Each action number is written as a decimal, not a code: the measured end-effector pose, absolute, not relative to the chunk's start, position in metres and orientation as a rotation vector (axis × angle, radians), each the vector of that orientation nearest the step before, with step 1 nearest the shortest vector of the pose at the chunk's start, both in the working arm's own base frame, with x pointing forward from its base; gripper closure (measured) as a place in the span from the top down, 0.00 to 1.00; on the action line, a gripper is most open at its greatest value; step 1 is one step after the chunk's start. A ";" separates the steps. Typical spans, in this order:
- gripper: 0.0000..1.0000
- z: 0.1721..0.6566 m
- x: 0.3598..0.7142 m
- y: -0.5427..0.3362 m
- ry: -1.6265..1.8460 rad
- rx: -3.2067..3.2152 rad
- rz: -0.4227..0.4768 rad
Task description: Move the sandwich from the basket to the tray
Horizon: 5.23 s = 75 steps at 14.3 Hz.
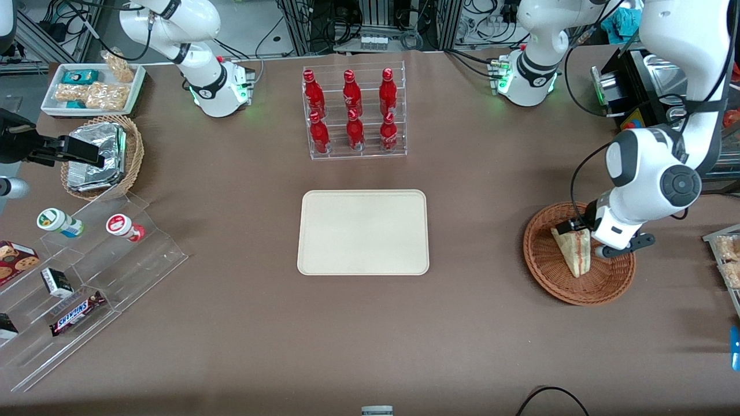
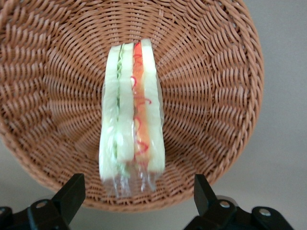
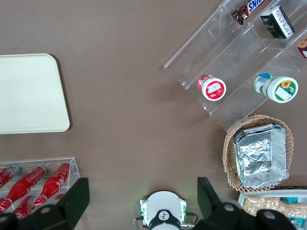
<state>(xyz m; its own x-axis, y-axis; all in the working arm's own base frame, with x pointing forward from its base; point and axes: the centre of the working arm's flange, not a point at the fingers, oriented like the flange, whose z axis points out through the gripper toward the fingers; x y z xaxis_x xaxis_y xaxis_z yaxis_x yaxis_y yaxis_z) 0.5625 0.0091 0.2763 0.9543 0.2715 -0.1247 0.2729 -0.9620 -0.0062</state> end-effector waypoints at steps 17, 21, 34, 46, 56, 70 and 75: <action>0.18 0.287 0.576 0.003 0.372 3.079 -0.322; 0.16 0.318 0.569 -0.075 0.161 3.089 -0.297; 0.16 0.302 0.500 -0.406 -0.263 3.252 -0.124; 0.19 0.245 0.470 -0.547 0.097 3.239 -0.118; 0.83 0.234 0.468 -0.566 0.094 3.209 -0.060; 1.00 0.488 0.567 -0.328 0.053 3.273 -0.266; 1.00 0.561 0.564 -0.197 0.094 3.297 -0.434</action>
<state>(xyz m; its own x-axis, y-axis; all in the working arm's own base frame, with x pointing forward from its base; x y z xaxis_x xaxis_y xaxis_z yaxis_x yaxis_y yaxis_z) 0.5643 -0.1967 0.5606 0.9647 0.0795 -0.2512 0.0314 -0.9813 -0.1899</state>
